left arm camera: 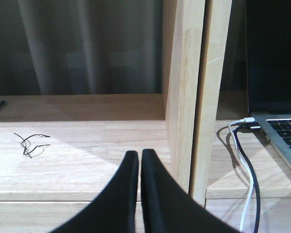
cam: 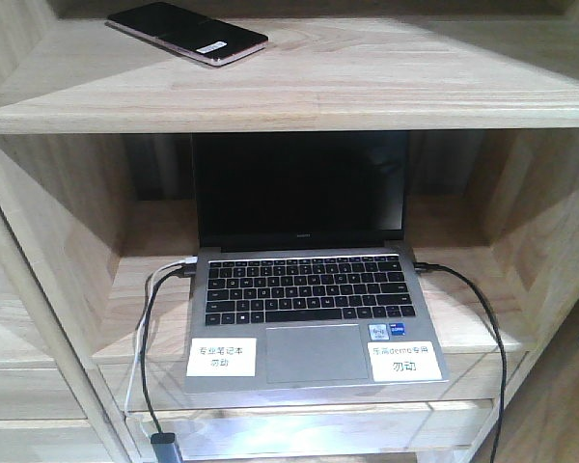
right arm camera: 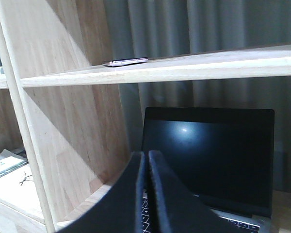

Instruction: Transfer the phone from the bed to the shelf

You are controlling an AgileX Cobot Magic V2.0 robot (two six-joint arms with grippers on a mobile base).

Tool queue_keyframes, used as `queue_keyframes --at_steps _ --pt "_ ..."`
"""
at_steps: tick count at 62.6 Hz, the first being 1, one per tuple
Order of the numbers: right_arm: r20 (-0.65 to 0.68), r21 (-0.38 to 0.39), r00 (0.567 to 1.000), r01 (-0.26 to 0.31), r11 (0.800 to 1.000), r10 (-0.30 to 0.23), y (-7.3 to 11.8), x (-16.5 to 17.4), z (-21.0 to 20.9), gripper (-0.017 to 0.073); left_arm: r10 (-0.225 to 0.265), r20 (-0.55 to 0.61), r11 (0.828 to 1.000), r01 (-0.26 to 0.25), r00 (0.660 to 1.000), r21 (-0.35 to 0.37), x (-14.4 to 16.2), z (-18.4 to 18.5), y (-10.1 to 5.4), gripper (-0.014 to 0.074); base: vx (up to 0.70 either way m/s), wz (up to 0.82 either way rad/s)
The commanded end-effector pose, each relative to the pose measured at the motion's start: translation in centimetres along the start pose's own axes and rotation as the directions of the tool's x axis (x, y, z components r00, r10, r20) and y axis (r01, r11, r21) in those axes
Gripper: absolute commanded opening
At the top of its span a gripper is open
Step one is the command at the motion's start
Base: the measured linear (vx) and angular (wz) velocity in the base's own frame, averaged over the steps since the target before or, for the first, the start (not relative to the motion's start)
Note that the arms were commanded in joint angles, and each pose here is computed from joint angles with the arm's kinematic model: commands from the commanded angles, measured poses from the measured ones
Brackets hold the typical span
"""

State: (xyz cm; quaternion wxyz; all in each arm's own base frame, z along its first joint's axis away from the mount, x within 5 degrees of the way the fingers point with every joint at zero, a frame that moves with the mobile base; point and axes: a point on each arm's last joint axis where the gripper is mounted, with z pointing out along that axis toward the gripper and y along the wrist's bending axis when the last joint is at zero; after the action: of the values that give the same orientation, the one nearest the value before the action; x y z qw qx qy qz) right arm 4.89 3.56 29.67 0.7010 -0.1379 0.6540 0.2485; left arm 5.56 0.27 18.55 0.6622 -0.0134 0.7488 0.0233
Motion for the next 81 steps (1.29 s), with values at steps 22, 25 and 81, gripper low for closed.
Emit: queue_keyframes --at_steps 22,25,81 --pt "0.128 0.094 0.987 -0.106 0.990 0.094 -0.9 -1.7 0.0 -0.0005 -0.009 0.071 1.000 0.009 0.997 -0.003 -0.4 0.0 0.0 0.0001 0.00 0.00" --pt "0.128 0.094 0.987 -0.106 0.990 0.094 -0.9 -1.7 0.0 -0.0005 -0.009 0.071 1.000 0.009 0.997 -0.003 -0.4 0.0 0.0 0.0001 0.00 0.00" --pt "0.032 0.227 0.978 0.195 0.954 -0.208 -1.7 -1.3 -0.1 -0.0005 -0.009 0.071 1.000 0.009 0.997 -0.003 -0.4 0.0 0.0 0.0001 0.00 0.00"
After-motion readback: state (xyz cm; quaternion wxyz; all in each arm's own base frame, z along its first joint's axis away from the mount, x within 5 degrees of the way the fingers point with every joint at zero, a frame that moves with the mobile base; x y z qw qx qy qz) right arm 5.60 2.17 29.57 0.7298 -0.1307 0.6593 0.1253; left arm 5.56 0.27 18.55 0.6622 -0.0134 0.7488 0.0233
